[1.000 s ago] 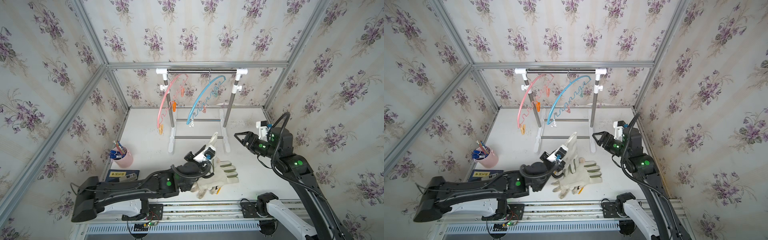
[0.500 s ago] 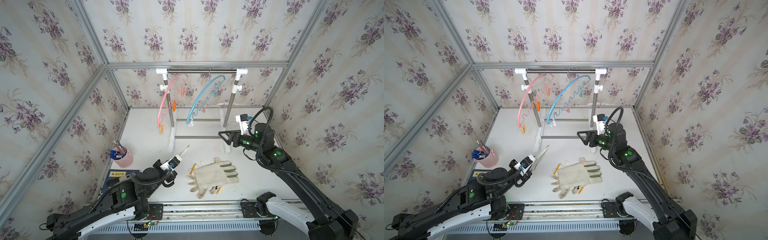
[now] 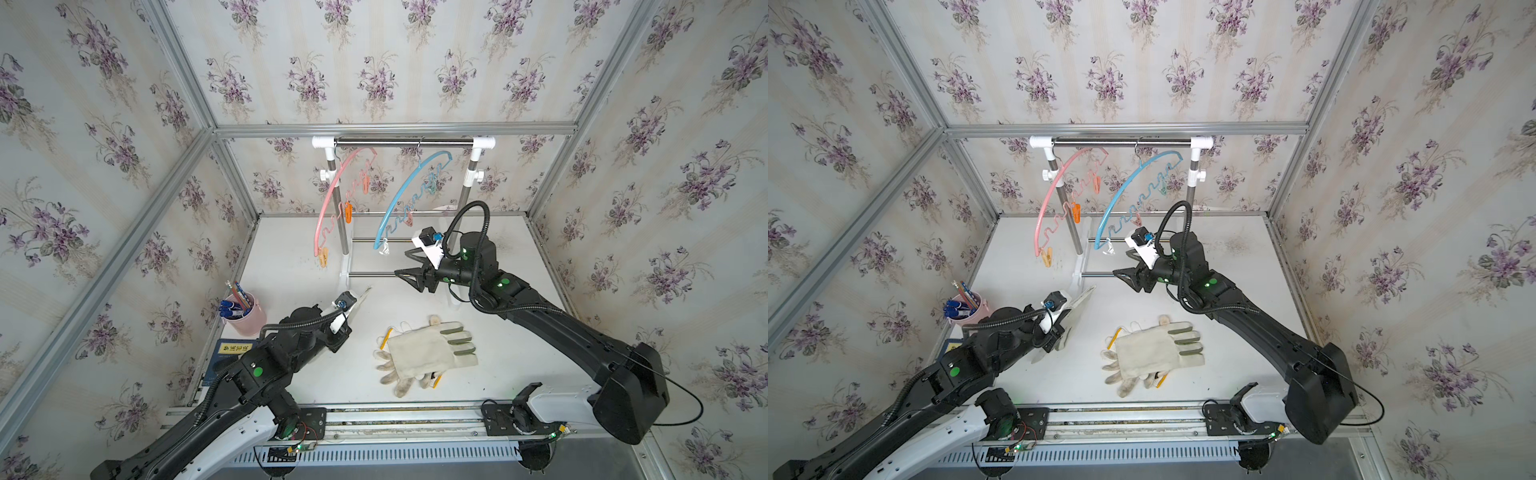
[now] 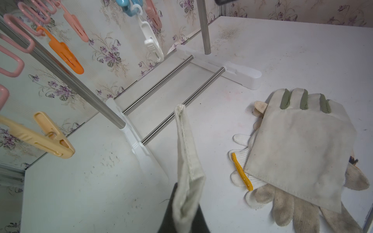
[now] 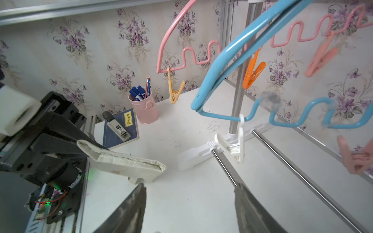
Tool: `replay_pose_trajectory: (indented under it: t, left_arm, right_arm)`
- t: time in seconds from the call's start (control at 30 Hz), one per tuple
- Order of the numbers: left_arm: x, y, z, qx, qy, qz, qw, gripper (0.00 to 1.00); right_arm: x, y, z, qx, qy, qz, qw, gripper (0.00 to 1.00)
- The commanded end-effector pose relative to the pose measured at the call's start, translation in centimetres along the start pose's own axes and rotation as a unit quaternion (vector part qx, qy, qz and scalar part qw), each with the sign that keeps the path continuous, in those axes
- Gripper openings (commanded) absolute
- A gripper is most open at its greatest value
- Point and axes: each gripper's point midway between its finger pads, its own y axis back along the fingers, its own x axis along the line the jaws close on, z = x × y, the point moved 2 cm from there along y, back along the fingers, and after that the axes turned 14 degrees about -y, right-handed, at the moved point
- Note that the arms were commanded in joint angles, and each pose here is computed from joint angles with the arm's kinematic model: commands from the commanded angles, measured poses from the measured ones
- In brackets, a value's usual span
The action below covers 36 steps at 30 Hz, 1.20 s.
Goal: Clip the gloves onto a hanger to dry
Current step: Pick up the glove from the center of the board, then open the clamp at the hanger.
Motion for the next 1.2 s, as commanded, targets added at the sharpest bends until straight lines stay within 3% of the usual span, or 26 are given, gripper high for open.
replay_pose_trajectory:
  t: [0.0,0.4,0.9,1.17]
  left_arm:
    - [-0.4,-0.1,1.6,-0.039,0.022,-0.047,0.998,0.00]
    - [0.4,-0.8,2.0,-0.043,0.027,-0.060,0.997,0.00]
    - [0.2,-0.8,1.2,-0.038,0.029,-0.054,0.997,0.00]
    - [0.2,-1.0,0.9,-0.033,0.031,-0.051,0.998,0.00]
  right_arm:
    - [-0.6,-1.1,1.5,-0.030,0.077,-0.002,0.997,0.72]
    - [-2.9,-5.9,1.9,-0.009,0.100,0.017,0.995,0.72]
    - [-4.4,-7.5,2.0,-0.022,0.107,-0.008,0.994,0.72]
    - [-4.4,-7.8,2.2,-0.029,0.109,-0.004,0.994,0.66]
